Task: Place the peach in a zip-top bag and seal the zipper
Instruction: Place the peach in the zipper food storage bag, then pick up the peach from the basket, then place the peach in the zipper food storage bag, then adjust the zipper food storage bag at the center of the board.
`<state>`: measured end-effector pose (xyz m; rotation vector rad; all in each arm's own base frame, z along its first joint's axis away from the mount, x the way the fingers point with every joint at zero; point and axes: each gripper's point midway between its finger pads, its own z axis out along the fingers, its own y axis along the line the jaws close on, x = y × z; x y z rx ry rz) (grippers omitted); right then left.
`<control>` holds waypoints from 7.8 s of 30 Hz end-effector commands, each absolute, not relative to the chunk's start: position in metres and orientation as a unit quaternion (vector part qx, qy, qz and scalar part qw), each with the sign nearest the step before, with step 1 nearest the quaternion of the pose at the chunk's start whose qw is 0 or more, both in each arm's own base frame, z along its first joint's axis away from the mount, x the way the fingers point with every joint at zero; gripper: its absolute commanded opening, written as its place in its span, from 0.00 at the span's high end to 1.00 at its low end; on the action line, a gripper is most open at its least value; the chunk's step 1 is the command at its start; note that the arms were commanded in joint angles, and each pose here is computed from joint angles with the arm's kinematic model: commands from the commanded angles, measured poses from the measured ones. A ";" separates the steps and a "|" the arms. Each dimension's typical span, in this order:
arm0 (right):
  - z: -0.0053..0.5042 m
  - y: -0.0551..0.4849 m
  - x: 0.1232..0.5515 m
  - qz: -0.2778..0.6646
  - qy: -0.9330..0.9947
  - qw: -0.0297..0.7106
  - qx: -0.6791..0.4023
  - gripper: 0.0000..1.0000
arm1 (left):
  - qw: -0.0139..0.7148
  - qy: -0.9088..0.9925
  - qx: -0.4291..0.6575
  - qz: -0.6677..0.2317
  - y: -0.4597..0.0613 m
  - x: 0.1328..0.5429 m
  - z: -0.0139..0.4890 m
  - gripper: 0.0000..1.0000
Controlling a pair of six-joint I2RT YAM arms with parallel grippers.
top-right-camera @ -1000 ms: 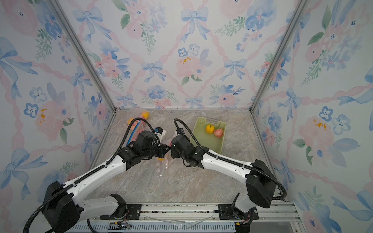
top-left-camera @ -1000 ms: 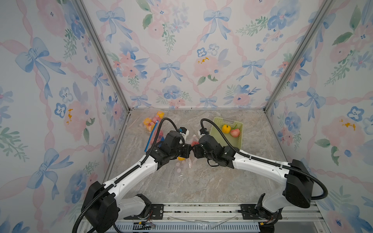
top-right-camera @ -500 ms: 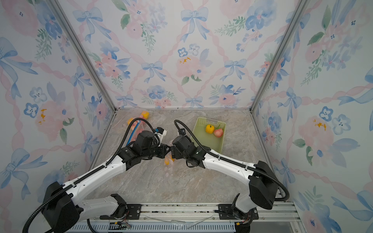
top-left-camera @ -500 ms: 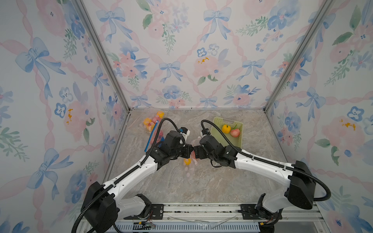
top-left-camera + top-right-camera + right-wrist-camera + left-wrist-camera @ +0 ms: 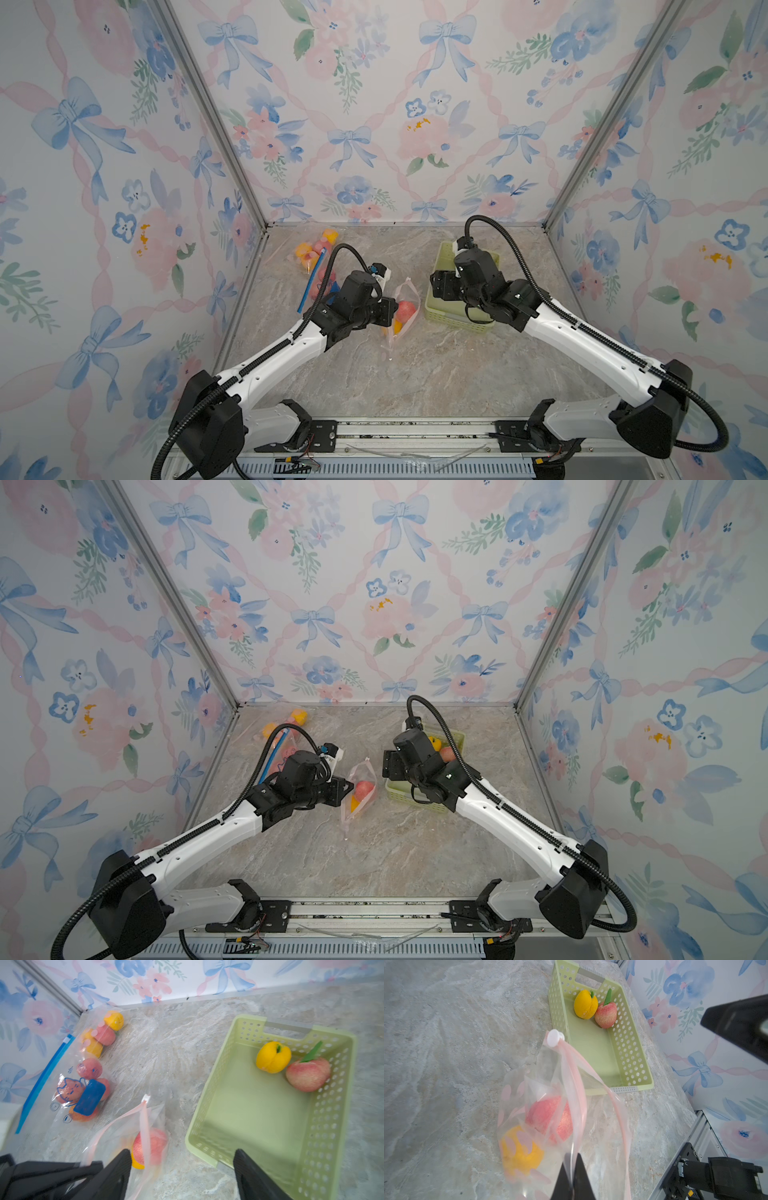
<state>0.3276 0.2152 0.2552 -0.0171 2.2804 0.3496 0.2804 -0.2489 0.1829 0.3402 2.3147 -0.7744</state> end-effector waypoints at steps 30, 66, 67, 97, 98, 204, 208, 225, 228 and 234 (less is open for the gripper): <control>0.096 0.115 0.509 -0.054 0.960 0.272 0.026 0.22 | 0.329 0.875 0.159 -0.318 -0.261 0.294 0.192 1.00; 0.061 0.129 0.517 -0.055 0.971 0.234 -0.012 0.42 | 0.322 0.874 0.140 -0.335 -0.263 0.294 0.182 1.00; 0.065 0.132 0.515 -0.054 0.970 0.238 -0.016 0.44 | 0.323 0.873 0.140 -0.337 -0.263 0.294 0.184 1.00; 0.249 0.294 0.313 0.285 0.860 0.416 -0.078 0.47 | 0.328 0.866 0.139 -0.352 -0.267 0.297 0.183 1.00; 0.247 0.299 0.310 0.287 0.859 0.415 -0.082 0.47 | 0.329 0.865 0.139 -0.353 -0.268 0.296 0.185 1.00; 0.205 0.300 0.278 0.331 0.891 0.309 0.011 0.99 | 0.309 0.844 0.091 -0.428 -0.273 0.282 0.198 1.00; 0.227 0.307 0.269 0.295 0.896 0.329 -0.040 1.00 | 0.318 0.862 0.082 -0.387 -0.257 0.288 0.187 1.00; 0.212 0.283 0.262 0.141 0.928 0.337 -0.067 1.00 | 0.372 0.874 0.100 -0.295 -0.218 0.295 0.221 0.95; 0.211 0.291 0.265 0.152 0.927 0.336 -0.072 1.00 | 0.387 0.875 0.093 -0.276 -0.208 0.297 0.225 0.94; 0.226 0.294 0.269 0.177 0.919 0.343 -0.077 0.85 | 0.359 0.892 0.088 -0.260 -0.208 0.301 0.198 0.97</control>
